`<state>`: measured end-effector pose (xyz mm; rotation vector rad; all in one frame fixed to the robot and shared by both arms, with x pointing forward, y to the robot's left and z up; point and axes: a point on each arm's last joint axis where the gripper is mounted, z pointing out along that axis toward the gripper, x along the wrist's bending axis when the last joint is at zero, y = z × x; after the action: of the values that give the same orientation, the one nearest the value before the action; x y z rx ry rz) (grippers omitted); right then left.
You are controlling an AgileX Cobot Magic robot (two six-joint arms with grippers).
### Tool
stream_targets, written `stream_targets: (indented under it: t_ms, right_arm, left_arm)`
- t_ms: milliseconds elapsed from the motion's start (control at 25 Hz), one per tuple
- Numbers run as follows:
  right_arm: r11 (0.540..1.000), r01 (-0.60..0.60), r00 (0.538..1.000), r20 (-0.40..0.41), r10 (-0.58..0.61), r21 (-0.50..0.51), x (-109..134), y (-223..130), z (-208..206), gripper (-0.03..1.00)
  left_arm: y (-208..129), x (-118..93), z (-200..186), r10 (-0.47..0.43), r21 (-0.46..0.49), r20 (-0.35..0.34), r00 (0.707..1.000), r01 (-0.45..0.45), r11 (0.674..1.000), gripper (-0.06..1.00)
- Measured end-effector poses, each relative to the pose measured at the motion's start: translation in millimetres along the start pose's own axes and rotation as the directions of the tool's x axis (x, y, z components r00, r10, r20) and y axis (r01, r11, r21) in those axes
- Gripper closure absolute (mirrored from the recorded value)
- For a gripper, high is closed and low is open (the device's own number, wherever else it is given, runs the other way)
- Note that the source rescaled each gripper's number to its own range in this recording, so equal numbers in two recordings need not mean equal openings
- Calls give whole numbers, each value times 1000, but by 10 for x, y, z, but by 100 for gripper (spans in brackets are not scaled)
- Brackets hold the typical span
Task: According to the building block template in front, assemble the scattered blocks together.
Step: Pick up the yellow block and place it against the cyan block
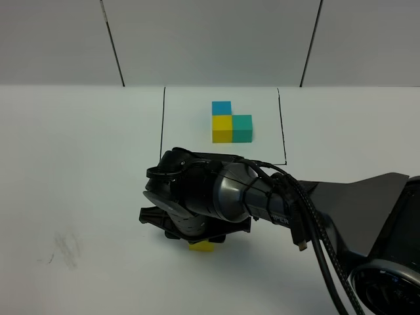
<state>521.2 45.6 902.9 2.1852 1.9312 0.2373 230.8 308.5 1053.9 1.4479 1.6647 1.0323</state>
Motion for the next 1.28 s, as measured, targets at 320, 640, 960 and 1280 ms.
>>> stream_targets:
  t_ms: [320, 640, 960, 1280]
  right_arm:
    - [999, 31, 1000, 5, -31, -17, -4, 15, 0, 75]
    - [999, 31, 1000, 6, -31, -16, -6, 15, 0, 75]
    - [999, 33, 999, 8, -33, -15, -7, 14, 0, 75]
    - [998, 56, 998, 8, -56, -15, -11, 21, 2, 75]
  left_arm:
    - [0, 0, 0, 0, 0, 0, 1000, 0, 1000, 36]
    - [0, 0, 0, 0, 0, 0, 1000, 0, 1000, 36]
    - [0, 0, 0, 0, 0, 0, 1000, 0, 1000, 36]
    - [0, 0, 0, 0, 0, 0, 1000, 0, 1000, 36]
